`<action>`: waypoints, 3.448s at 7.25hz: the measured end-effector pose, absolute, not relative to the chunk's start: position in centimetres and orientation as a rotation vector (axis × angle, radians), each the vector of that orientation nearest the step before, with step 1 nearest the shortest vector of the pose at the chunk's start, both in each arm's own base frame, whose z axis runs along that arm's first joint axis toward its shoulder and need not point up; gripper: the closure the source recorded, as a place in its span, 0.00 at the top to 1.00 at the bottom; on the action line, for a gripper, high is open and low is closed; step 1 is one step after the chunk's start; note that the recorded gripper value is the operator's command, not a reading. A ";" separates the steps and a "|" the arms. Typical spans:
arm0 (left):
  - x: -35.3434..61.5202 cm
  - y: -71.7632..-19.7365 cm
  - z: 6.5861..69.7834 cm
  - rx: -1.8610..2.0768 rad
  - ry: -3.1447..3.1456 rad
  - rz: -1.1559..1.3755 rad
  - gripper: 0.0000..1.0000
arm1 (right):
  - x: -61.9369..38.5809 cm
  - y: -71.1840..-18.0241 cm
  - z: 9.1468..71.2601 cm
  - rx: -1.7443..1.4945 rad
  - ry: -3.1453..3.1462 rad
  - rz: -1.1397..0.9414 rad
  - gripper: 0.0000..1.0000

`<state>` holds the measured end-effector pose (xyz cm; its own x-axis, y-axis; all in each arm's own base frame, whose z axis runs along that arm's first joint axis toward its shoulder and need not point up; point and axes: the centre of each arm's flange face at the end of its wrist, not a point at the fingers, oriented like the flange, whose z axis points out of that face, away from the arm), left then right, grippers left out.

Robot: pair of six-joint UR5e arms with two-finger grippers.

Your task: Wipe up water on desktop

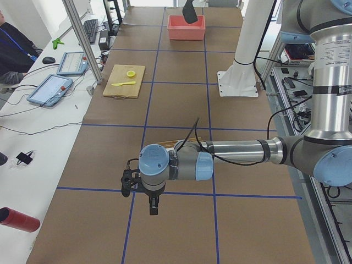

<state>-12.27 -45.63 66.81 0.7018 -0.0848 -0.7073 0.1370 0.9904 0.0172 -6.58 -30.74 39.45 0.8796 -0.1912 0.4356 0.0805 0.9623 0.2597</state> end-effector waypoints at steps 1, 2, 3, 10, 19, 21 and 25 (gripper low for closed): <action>-12.2 -45.6 66.8 0.070 0.784 -0.123 0.98 | -6.1 -31.4 43.4 0.264 -0.511 -0.157 0.00; -12.1 -45.7 66.8 0.070 0.784 -0.122 0.99 | -5.2 -31.7 47.7 0.289 -0.554 -0.171 0.00; -12.1 -45.7 66.8 0.070 0.784 -0.121 0.99 | -4.4 -31.5 51.6 0.294 -0.581 -0.173 0.00; -12.0 -45.8 66.7 0.070 0.784 -0.118 0.99 | -8.5 -31.5 55.2 0.242 -0.633 -0.295 1.00; -11.7 -45.8 66.9 0.064 0.783 -0.112 0.99 | -7.2 -39.4 58.3 0.185 -0.606 -0.004 1.00; -11.7 -45.8 66.9 0.065 0.783 -0.111 0.99 | -6.2 -45.8 55.3 0.141 -0.553 -0.022 1.00; -11.7 -45.8 67.0 0.064 0.783 -0.111 0.99 | -0.2 -50.1 59.5 -0.038 -0.644 0.065 1.00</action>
<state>-11.66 -45.77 66.99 0.7032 -0.0760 -0.7069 0.1236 0.9922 0.0163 -0.21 -50.14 59.54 0.7981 0.0719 0.5983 -0.0485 0.9973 -0.0552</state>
